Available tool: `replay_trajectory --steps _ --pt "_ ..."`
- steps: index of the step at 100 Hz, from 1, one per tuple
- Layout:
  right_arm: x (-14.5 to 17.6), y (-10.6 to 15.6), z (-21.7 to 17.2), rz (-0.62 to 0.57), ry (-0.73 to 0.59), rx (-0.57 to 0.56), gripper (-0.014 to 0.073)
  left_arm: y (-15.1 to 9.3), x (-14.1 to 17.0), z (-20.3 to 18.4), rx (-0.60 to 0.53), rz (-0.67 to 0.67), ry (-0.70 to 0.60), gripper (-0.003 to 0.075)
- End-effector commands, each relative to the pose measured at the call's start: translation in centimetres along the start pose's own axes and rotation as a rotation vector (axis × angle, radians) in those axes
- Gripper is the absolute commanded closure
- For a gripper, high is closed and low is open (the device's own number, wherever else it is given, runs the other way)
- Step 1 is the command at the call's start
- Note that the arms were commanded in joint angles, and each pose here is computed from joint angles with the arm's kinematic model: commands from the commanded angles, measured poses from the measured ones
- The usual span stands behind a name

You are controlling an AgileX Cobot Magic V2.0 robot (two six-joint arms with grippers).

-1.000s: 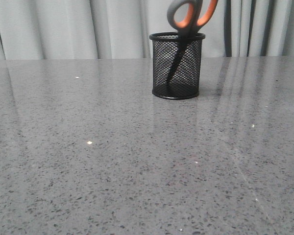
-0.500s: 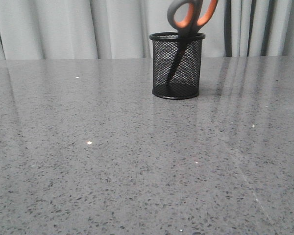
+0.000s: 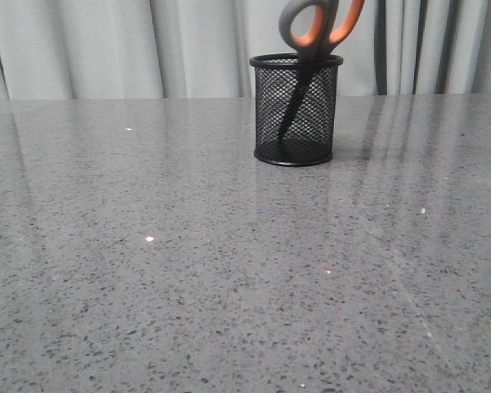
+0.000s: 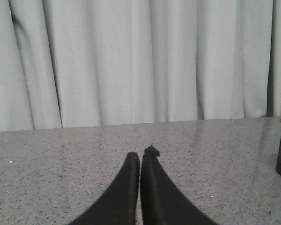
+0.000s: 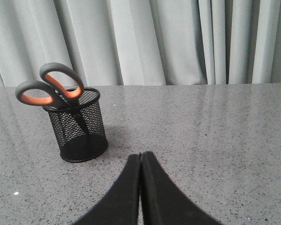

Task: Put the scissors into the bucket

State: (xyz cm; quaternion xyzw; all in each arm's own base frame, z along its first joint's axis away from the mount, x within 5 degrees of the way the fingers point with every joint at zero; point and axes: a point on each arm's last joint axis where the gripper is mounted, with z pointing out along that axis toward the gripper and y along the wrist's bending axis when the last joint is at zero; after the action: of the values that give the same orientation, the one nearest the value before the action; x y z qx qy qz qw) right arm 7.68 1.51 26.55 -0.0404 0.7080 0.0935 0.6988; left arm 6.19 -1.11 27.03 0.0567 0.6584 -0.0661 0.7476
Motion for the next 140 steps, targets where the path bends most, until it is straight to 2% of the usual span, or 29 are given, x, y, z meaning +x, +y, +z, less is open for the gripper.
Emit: replay_trajectory --steps 1,18,20,21,22,23,24,25,36,43,53,57,77,140 --pt "-1.6 -0.3 -0.1 0.002 -0.096 0.035 0.064 0.3 -1.1 0.0 -0.035 -0.008 -0.042 0.074" --pt "-1.6 -0.3 -0.1 0.002 -0.096 0.035 0.064 0.4 -0.7 0.1 -0.05 0.028 -0.05 0.074" --pt "-1.6 -0.3 -0.1 0.002 -0.096 0.035 0.064 0.4 -0.4 0.1 -0.049 -0.015 -0.049 0.074" --pt "-1.6 -0.3 -0.1 0.002 -0.096 0.035 0.064 0.4 -0.3 0.1 -0.047 0.018 -0.049 0.074" --pt "-1.6 -0.3 -0.1 0.002 -0.096 0.035 0.064 0.4 -0.1 0.1 -0.047 -0.023 -0.049 0.074" --pt "-1.6 -0.3 -0.1 0.002 -0.096 0.035 0.064 0.4 0.0 0.1 -0.045 0.012 -0.049 0.074" --pt "-1.6 -0.3 -0.1 0.002 -0.096 0.035 0.064 0.4 0.1 0.1 -0.047 -0.028 -0.054 0.074" --pt "-1.6 -0.3 -0.1 0.002 -0.096 0.035 0.064 0.4 0.4 0.1 -0.043 0.002 -0.049 0.074" --pt "-1.6 -0.3 -0.1 0.002 -0.096 0.035 0.064 0.5 3.3 0.1 -0.062 -0.093 0.011 0.074" --pt "-1.6 -0.3 -0.1 0.002 -0.096 0.035 0.064 0.6 4.9 -0.3 -0.087 -0.099 0.031 0.074" --pt "-1.6 -0.3 -0.1 0.002 -0.096 0.035 0.064 0.7 6.3 -1.1 -0.105 -0.096 0.001 0.074" --pt "-1.6 -0.3 -0.1 0.002 -0.096 0.035 0.064 0.6 6.7 -1.4 -0.104 -0.087 0.051 0.074" --pt "-1.6 -0.3 -0.1 0.002 -0.096 0.035 0.064 0.9 7.0 -1.7 -0.164 -0.05 0.068 0.074" --pt "-1.5 -0.3 0.0 0.002 -0.094 0.035 0.064 0.9 7.1 -1.7 -0.163 -0.06 0.081 0.074"
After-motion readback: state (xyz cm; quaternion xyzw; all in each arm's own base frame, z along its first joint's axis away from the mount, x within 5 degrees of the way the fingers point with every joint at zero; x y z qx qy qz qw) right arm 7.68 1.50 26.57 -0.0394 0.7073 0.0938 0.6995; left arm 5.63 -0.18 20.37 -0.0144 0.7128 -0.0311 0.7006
